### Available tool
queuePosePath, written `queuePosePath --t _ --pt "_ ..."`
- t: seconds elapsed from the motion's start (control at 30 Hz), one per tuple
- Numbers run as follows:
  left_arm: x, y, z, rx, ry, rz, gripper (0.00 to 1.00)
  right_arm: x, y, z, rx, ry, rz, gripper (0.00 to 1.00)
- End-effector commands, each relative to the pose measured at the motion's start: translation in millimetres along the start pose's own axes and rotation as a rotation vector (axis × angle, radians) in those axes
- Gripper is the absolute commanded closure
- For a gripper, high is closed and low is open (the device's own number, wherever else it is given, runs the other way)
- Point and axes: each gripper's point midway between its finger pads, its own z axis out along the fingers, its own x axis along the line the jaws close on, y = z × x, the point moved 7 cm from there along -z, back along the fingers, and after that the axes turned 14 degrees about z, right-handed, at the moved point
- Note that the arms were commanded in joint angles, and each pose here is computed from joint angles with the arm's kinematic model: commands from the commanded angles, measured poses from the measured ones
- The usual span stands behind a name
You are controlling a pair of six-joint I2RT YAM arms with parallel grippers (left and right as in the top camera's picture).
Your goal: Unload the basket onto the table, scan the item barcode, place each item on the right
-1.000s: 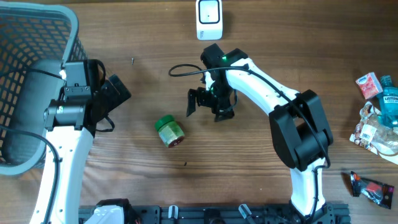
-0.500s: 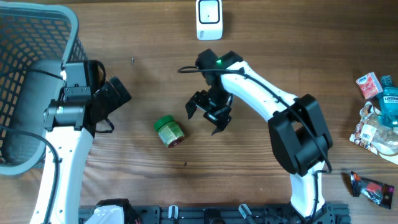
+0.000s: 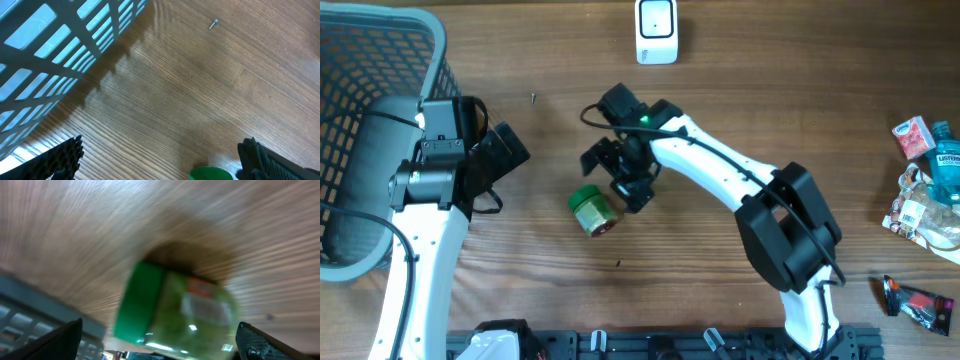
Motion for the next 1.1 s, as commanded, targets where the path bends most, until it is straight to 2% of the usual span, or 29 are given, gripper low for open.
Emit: queuePosePath --t 0.0,0.27,0.33,0.43,0.57,0.67,0.9,1.07 --pt "1.0 1.1 -4.1 -0.014 -0.013 0.011 0.0 7.4 -15.4 -1.6 0.018 0.033 0.009 0.0" --pt "1.1 1.1 -4.1 -0.014 -0.012 0.012 0.0 -12.6 -6.7 14.6 0.02 -0.1 0.075 0.0" --pt "1.1 1.1 -4.1 -0.014 -0.012 0.012 0.0 -16.4 -3.0 14.6 -0.02 -0.117 0.022 0.0" --pt "1.1 1.1 -4.1 -0.014 -0.012 0.012 0.0 -27.6 8.1 12.3 -0.129 -0.172 0.038 0.0" --pt "1.1 1.1 -4.1 -0.014 -0.012 0.011 0.0 -24.2 24.5 9.5 -0.277 -0.171 -0.152 0.0" --pt "1.1 1.0 -4.0 -0.013 -0.012 0.012 0.0 -21.5 24.8 9.8 -0.275 -0.162 -0.202 0.0" --pt "1.4 1.9 -4.1 -0.019 -0.009 0.011 0.0 -4.3 38.5 -2.7 -0.297 -0.116 -0.505 0.0" --pt "-4.4 11.2 -5.7 -0.073 -0.031 0.064 0.0 -4.3 65.2 -42.5 -0.286 -0.1 -0.589 0.0"
